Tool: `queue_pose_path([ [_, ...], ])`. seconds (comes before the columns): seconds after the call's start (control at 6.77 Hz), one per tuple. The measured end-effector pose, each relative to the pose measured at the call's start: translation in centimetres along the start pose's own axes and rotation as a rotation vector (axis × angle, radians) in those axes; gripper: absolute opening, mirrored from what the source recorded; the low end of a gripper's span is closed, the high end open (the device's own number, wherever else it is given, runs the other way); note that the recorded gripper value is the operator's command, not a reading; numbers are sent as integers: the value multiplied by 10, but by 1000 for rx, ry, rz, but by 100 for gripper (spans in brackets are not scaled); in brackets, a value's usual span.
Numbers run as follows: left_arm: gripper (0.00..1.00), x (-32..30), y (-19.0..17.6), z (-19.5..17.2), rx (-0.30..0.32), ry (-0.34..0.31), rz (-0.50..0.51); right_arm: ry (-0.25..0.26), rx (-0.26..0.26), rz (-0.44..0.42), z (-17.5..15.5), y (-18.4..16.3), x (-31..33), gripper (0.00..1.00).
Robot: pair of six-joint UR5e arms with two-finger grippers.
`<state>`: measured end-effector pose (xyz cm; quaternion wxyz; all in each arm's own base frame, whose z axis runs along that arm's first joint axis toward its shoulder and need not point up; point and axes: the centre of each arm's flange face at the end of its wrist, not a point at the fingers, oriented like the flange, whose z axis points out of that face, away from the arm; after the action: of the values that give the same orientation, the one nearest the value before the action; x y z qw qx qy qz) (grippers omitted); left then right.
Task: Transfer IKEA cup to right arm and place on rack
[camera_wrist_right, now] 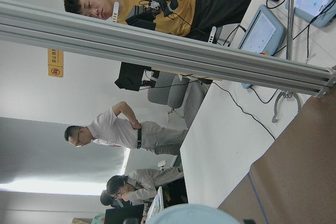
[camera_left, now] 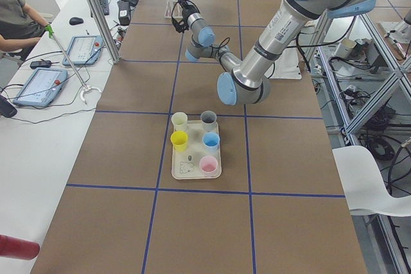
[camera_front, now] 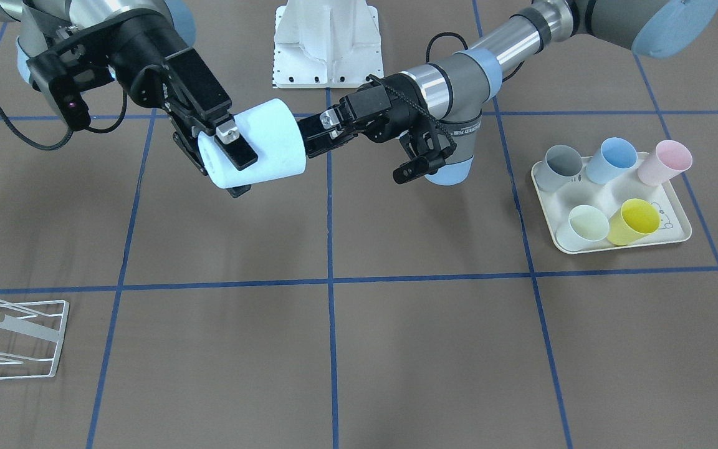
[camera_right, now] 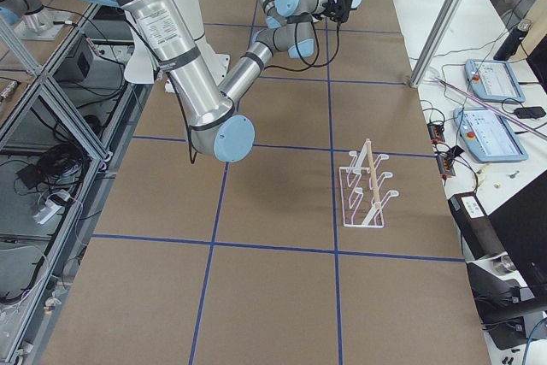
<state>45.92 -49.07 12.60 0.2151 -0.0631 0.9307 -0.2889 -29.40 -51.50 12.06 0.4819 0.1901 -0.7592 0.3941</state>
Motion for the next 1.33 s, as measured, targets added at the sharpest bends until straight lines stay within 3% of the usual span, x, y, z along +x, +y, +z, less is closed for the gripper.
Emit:
queue_pose_path([
  [0.3,100,4,-2,0,0,1,9,25,63,-33,-9,-60,-2,0],
  [0.59,100,18,-13,3,10,-24,80,136,111,-165,-36,-142,25,0],
  [0.74,100,33,-25,8,9,-94,185,238,122,-301,-59,-186,58,0],
  [1.03,100,89,-67,1,-12,-303,404,480,125,-617,-124,-270,134,0],
  [1.33,100,156,-115,-54,-37,-499,580,672,180,-887,-200,-334,178,0],
])
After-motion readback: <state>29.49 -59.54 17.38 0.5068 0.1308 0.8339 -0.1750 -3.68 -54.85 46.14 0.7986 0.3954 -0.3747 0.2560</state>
